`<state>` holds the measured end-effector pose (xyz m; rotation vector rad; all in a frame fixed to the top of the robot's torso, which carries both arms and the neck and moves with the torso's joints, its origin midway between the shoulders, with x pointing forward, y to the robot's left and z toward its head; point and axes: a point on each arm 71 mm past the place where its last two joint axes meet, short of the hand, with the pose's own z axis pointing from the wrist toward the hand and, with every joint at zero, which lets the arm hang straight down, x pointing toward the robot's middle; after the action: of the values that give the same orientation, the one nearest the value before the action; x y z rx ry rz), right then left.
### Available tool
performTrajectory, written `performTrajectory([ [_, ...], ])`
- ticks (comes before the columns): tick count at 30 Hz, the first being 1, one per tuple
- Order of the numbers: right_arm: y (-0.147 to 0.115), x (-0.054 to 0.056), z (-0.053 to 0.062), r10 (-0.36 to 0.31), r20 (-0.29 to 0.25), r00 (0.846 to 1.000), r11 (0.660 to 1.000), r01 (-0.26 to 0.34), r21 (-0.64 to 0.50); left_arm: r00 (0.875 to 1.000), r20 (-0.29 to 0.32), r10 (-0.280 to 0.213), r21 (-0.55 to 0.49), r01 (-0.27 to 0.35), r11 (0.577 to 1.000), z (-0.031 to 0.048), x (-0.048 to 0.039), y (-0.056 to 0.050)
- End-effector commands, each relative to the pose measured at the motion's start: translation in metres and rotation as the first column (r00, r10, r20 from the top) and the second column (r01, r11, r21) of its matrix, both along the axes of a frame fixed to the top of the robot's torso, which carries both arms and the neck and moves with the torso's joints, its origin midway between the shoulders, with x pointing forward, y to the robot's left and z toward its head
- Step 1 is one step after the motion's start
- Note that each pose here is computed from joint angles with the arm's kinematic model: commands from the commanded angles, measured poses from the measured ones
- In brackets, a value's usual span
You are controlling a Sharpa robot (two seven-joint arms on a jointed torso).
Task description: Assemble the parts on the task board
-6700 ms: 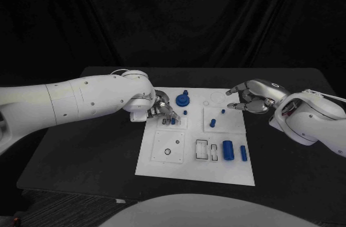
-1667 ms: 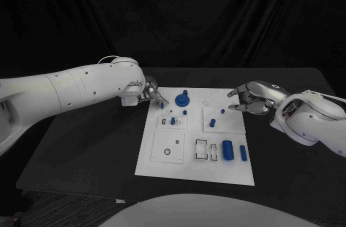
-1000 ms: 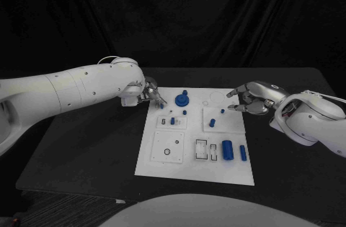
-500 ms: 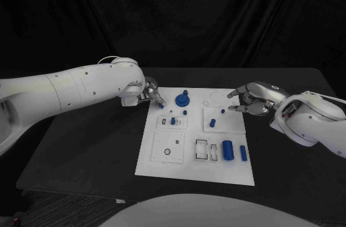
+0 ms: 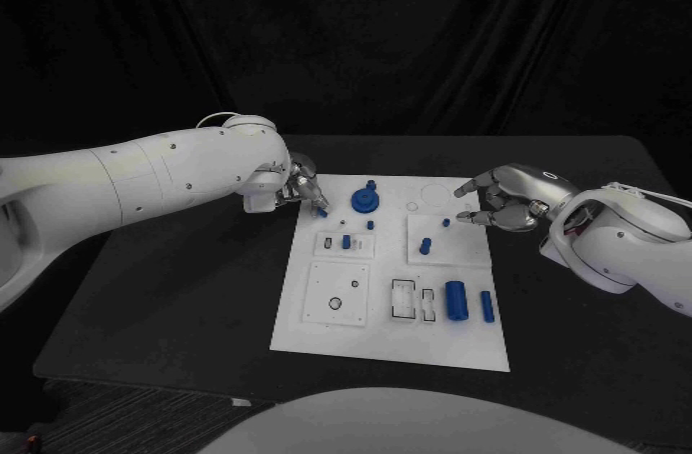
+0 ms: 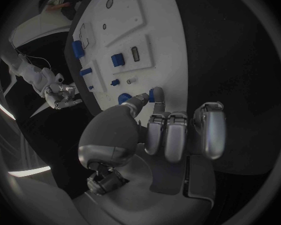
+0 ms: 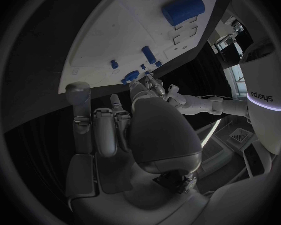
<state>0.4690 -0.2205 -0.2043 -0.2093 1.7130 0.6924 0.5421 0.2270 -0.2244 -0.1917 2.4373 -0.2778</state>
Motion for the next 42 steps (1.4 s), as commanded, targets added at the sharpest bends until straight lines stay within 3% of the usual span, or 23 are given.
performTrajectory([
  [1, -0.001, 0.000, -0.002, -0.014, -0.014, 1.000, 1.000, 0.014, -0.011, 1.000, 0.001, -0.019, -0.023, 0.019, 1.000, -0.0004, -0.0005, -0.003],
  [19, -0.002, 0.000, -0.003, -0.022, -0.026, 0.999, 1.000, 0.021, -0.020, 0.999, 0.049, -0.008, -0.057, 0.011, 0.998, 0.0022, -0.0006, -0.003],
  [34, -0.003, 0.000, -0.004, -0.026, -0.031, 0.999, 0.999, 0.025, -0.025, 0.999, 0.051, -0.007, -0.058, 0.010, 0.998, 0.0024, -0.0039, -0.004],
  [42, -0.005, 0.000, -0.004, -0.032, -0.028, 0.999, 0.999, 0.031, -0.024, 0.998, 0.060, 0.009, -0.061, -0.006, 0.998, 0.0034, -0.0116, 0.002],
])
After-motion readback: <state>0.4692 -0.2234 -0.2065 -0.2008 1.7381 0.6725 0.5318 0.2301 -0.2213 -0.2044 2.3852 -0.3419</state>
